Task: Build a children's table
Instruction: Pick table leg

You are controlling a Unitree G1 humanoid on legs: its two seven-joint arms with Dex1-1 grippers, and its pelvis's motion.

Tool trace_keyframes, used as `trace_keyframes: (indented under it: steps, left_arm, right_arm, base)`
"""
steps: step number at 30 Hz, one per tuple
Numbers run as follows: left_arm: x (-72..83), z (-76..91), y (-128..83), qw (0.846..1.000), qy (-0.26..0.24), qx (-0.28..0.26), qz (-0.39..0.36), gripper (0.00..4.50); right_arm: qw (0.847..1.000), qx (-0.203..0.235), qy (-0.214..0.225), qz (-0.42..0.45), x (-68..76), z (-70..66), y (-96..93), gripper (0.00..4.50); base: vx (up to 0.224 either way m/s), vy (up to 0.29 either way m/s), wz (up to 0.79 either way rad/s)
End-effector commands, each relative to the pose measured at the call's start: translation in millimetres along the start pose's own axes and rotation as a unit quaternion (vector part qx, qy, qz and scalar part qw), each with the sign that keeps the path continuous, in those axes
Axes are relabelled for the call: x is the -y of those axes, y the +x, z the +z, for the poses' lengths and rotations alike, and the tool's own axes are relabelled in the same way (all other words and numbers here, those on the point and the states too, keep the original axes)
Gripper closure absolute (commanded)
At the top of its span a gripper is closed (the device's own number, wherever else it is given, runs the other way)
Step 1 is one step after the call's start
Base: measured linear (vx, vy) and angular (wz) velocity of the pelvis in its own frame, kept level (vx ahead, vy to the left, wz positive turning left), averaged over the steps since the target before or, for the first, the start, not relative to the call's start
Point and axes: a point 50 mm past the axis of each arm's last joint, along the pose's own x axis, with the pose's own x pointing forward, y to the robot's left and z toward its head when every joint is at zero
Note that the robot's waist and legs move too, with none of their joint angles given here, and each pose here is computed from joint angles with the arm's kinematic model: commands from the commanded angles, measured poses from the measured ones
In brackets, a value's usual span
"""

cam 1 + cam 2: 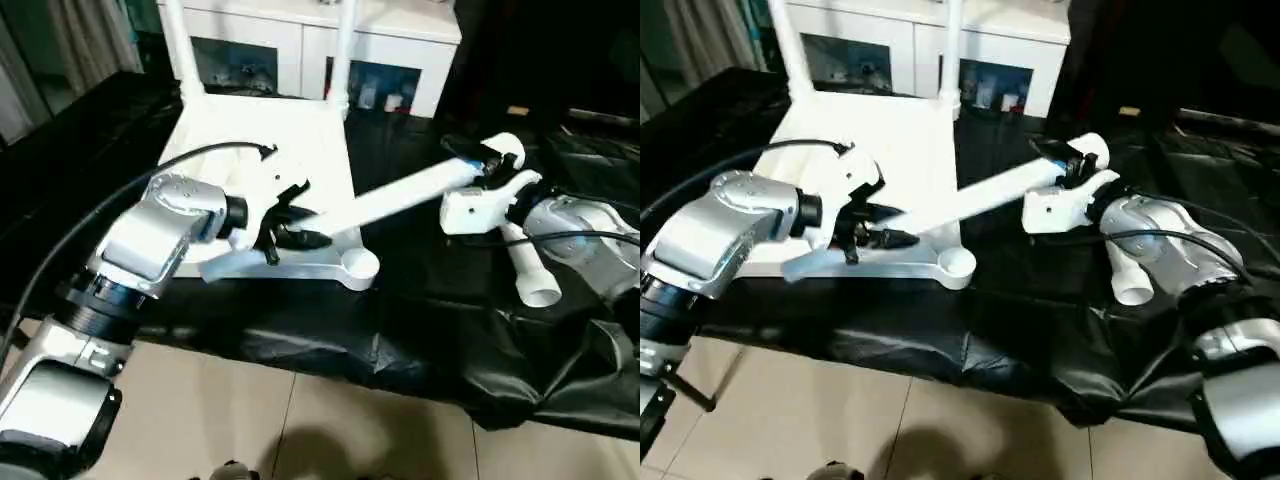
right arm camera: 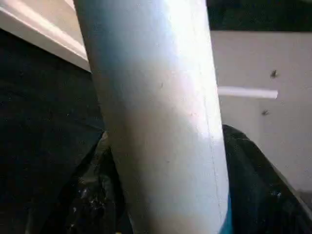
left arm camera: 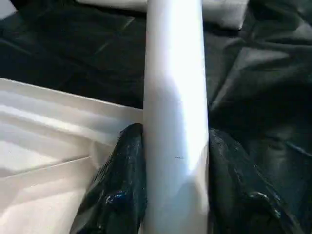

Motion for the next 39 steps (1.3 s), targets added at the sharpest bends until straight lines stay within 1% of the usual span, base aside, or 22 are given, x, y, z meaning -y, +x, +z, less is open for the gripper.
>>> trace_keyframes:
  steps: [1,4,6,10,15,17,18,19,20,21,23,24,27,29,30,31,32,33,34,37,38,39]
  left_arm:
    - [-18.0,57.6,-27,0.983,0.044,0.159,0.078,2.91]
    - [-25.7,68.8,-33,0.971,0.036,0.209,0.108,2.91]
    - [-31.6,82.3,-46,0.952,0.039,0.274,0.133,2.91]
    - [-35.7,92.8,-62,0.926,0.046,0.344,0.149,2.91]
    - [-46.9,86.6,-69,0.913,0.048,0.343,0.217,2.91]
    - [-53.7,88.3,-76,0.892,0.023,0.373,0.255,2.91]
    - [-53.7,88.3,-76,0.892,0.023,0.373,0.255,2.91]
    - [-64.8,91.1,-89,0.854,-0.001,0.412,0.319,2.91]
    - [-69.4,90.4,-96,0.838,-0.015,0.424,0.343,2.91]
    - [-72.5,89.3,-101,0.827,-0.026,0.431,0.361,2.91]
    - [-75.9,85.5,-104,0.820,-0.037,0.429,0.378,2.91]
    - [-80.6,70.8,-103,0.831,-0.050,0.393,0.391,2.91]
    - [-74.0,49.2,-82,0.874,-0.058,0.333,0.348,2.91]
    - [-60.7,40.2,-62,0.902,-0.076,0.315,0.287,2.91]
    - [-49.7,36.4,-48,0.915,-0.091,0.310,0.243,2.91]
    - [-47.1,35.6,-45,0.917,-0.094,0.309,0.233,2.91]
    - [-40.5,34.0,-38,0.923,-0.103,0.308,0.208,2.91]
    - [-32.1,31.4,-28,0.933,-0.100,0.293,0.184,2.91]
    - [-19.9,28.5,-15,0.943,-0.103,0.282,0.145,2.91]
    - [-9.4,28.9,1,0.939,-0.136,0.296,0.106,2.91]
    - [-8.7,29.8,3,0.937,-0.144,0.302,0.101,2.91]
    - [-3.8,38.3,4,0.927,-0.148,0.338,0.066,2.91]
  right_arm:
    - [0.995,-0.034,0.093,0.029,-29.4,-8.8,-4.9,2.22]
    - [0.990,-0.048,0.132,0.028,-37.9,-10.3,-5.9,2.24]
    - [0.984,-0.065,0.166,0.031,-49.2,-11.9,-8.3,2.24]
    - [0.977,-0.080,0.195,0.029,-59.2,-13.0,-10.5,2.31]
    - [0.969,-0.097,0.224,0.028,-65.8,-17.5,-14.9,2.59]
    - [0.962,-0.100,0.252,0.033,-69.0,-18.4,-16.8,2.63]
    - [0.962,-0.100,0.252,0.033,-69.0,-18.4,-16.8,2.63]
    - [0.945,-0.108,0.306,0.025,-74.2,-19.7,-19.3,2.63]
    - [0.934,-0.110,0.340,0.019,-77.4,-19.3,-20.1,2.63]
    - [0.921,-0.109,0.373,0.010,-79.5,-18.7,-20.7,2.63]
    - [0.905,-0.102,0.412,-0.004,-79.2,-16.8,-19.8,2.63]
    - [0.857,-0.071,0.510,-0.029,-73.4,-9.9,-15.1,2.63]
    - [0.777,0.017,0.628,-0.023,-59.5,6.6,-9.0,2.63]
    - [0.731,0.081,0.677,0.015,-51.9,19.7,-8.8,2.63]
    - [0.700,0.117,0.703,0.049,-49.9,28.6,-9.7,2.63]
    - [0.692,0.125,0.708,0.057,-49.4,30.7,-10.0,2.63]
    - [0.674,0.145,0.720,0.078,-48.5,36.0,-10.8,2.63]
    - [0.648,0.167,0.737,0.099,-47.7,41.7,-11.8,2.63]
    - [0.605,0.195,0.762,0.126,-47.4,47.9,-14.0,2.63]
    - [0.533,0.233,0.797,0.161,-46.8,55.0,-19.6,2.63]
    - [0.519,0.239,0.804,0.166,-46.1,56.2,-21.6,2.63]
    - [0.484,0.260,0.816,0.180,-42.4,60.6,-27.9,2.63]
  base:
    - [0.000,0.000,0.00]
    - [0.000,0.000,0.00]
    - [0.000,0.000,0.00]
    - [0.000,0.000,0.00]
    - [0.000,0.000,0.00]
    - [0.000,0.000,0.00]
    - [0.000,0.000,0.00]
    - [0.000,0.000,0.00]
    - [0.000,0.000,0.00]
    - [0.000,0.000,0.00]
    - [0.000,0.000,0.00]
    - [0.000,0.000,0.00]
    - [0.000,0.000,0.00]
    - [0.000,0.000,0.00]
    - [0.000,0.000,0.00]
    - [0.000,0.000,0.00]
    - [0.000,0.000,0.00]
    - [0.000,0.000,0.00]
    - [0.000,0.000,0.00]
    - [0.000,0.000,0.00]
    - [0.000,0.000,0.00]
    - [0.000,0.000,0.00]
